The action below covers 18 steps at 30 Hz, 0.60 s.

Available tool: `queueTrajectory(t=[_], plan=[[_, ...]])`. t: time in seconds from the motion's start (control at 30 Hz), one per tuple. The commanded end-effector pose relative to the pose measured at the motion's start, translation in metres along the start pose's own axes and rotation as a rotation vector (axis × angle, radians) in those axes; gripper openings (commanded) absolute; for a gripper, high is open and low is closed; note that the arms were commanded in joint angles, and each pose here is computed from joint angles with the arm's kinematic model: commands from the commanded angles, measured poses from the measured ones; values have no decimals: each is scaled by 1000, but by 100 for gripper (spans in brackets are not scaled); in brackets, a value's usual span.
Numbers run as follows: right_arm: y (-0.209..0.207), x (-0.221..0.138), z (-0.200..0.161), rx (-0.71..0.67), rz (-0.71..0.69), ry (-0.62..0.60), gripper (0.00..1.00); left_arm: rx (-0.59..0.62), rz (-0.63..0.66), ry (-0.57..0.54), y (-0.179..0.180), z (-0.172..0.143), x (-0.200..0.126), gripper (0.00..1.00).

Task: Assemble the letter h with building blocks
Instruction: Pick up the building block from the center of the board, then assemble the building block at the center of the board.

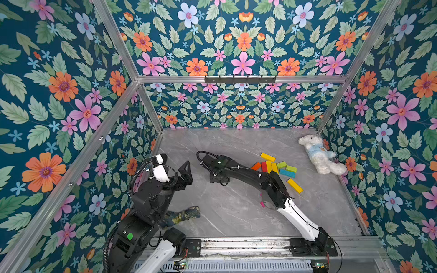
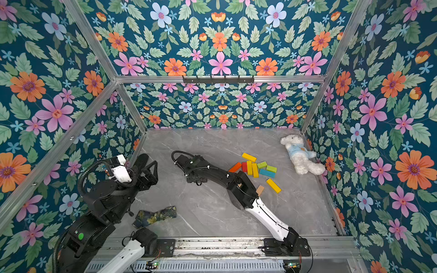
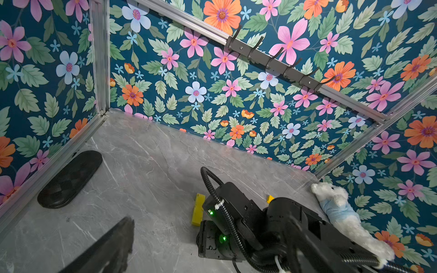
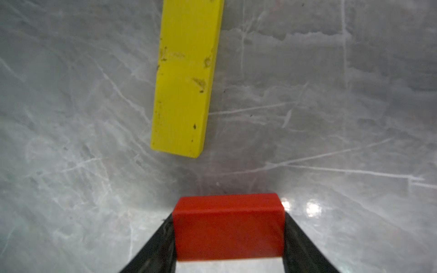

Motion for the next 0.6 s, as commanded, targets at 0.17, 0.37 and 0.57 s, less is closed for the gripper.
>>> queueTrajectory(t=[0.17,0.37,0.57], plan=[[1,2,-4,68,-60,-3,65,7,-5,-5,0,2,-4,99],[1,5,-2,92,-79,-20,65,7,-2,-12,1,3,-6,99],[7,10,0,88,-60,-28,66,11,5,-13,2,3,-6,99]])
Point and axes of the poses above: each gripper's point midway between its finger pads, its own x axis out along the fingers, its own y axis along the line the jaws close on, z = x × y, the point moved 9 cm from there along -x, back along the fingers, and after that the axes turned 7 degrees about -x, right-handed, at the moved point
